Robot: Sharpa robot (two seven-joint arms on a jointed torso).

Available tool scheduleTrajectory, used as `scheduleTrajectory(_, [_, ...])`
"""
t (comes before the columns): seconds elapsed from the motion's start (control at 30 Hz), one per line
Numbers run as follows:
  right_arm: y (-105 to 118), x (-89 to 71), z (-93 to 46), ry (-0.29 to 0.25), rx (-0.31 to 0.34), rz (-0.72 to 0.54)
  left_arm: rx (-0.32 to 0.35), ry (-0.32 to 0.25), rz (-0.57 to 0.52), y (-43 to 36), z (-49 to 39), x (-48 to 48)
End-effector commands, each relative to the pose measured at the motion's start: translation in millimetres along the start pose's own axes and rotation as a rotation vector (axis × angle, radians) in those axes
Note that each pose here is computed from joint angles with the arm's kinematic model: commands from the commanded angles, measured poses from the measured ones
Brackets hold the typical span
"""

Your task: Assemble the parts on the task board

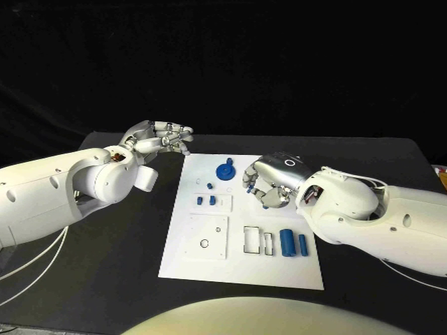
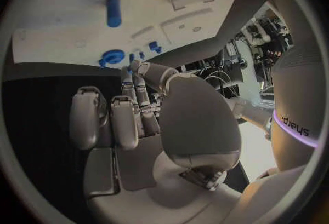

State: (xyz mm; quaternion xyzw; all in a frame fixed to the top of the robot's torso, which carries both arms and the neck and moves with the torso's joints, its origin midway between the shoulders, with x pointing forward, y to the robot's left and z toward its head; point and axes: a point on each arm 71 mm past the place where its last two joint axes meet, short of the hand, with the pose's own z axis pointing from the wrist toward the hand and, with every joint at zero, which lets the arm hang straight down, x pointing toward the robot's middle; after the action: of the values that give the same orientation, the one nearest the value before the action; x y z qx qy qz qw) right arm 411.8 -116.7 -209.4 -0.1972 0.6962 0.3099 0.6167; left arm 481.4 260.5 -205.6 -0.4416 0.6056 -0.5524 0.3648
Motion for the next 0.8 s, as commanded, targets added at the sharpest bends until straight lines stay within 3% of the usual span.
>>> scheduleTrajectory(0.03, [17.7,5.4,2.5,0.001,-0.055,0.042,0.007,0.031,-0.007,-0.9,2.3,5.5])
scheduleTrajectory(0.47, [58.6,41.5,8.3,0.068,-0.141,0.147,0.01,0.059,-0.015,-0.4,7.4,15.7])
scheduleTrajectory(0.8, [63.3,57.4,11.4,0.095,-0.145,0.171,0.008,0.067,-0.017,0.0,8.8,17.9])
